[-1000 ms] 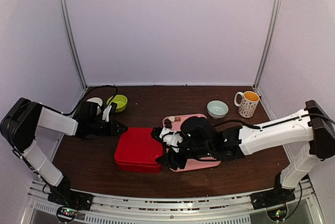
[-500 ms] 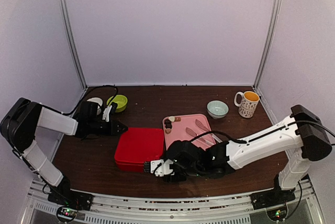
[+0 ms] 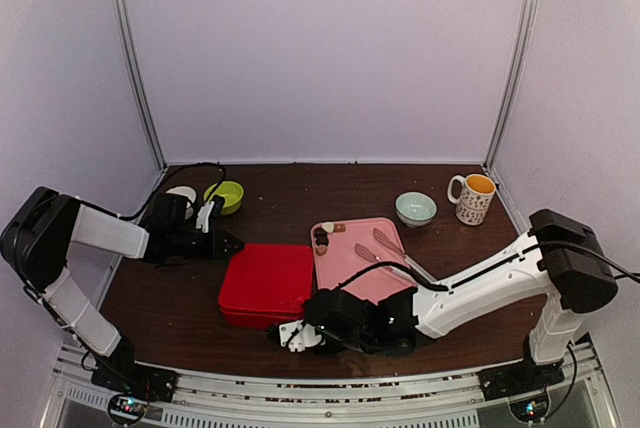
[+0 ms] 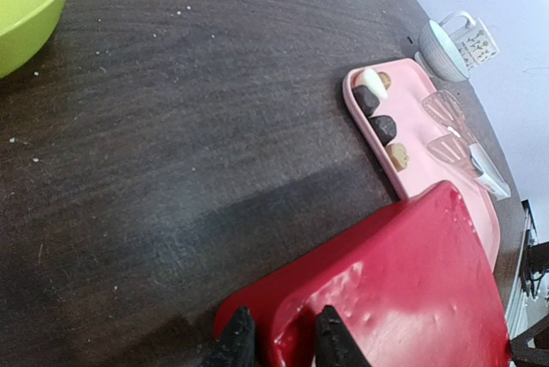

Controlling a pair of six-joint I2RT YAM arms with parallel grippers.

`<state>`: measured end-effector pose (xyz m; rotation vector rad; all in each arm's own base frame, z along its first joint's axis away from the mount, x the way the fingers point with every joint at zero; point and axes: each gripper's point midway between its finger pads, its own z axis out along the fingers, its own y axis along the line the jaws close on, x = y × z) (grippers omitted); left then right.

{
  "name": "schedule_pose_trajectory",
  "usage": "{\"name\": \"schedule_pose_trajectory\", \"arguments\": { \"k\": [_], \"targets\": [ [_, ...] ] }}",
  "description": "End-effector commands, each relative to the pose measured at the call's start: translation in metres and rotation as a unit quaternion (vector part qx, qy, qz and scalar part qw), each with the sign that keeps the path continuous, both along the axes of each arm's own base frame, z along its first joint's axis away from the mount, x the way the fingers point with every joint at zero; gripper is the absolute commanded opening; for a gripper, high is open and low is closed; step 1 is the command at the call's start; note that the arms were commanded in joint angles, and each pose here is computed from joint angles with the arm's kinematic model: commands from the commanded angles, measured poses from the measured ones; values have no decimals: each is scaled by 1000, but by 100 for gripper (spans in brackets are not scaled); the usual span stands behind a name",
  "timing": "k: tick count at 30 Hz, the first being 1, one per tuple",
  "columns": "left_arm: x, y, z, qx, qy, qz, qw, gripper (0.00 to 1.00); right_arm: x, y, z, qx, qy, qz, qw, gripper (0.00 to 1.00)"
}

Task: Pack the chocolate
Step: Press the box lid onto the packing box.

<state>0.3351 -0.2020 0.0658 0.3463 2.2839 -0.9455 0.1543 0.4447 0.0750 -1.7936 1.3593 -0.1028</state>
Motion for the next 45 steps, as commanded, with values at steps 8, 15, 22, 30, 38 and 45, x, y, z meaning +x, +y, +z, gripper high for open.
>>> {"name": "schedule_pose_trajectory", "arguments": {
  "k": [8,15,22,30,38,45],
  "targets": [
    [-36,0,-37,35,75,-21,996,22,9,9,-7,-24,-69,-7,997,46],
    [-44,1,-42,35,80,-20,996,22,8,9,-15,-45,-85,-5,995,34],
    [-53,-1,-46,32,84,-22,996,22,0,0,-30,-71,-84,-2,994,26],
    [-62,0,-56,34,92,-17,995,22,-10,-9,-52,-97,-73,-2,993,19],
    [-67,-1,-61,36,97,-20,994,22,-23,-11,-75,-114,-59,2,992,15],
    [-70,0,-63,37,100,-18,994,22,-28,-12,-89,-124,-50,0,991,14]
  ]
}}
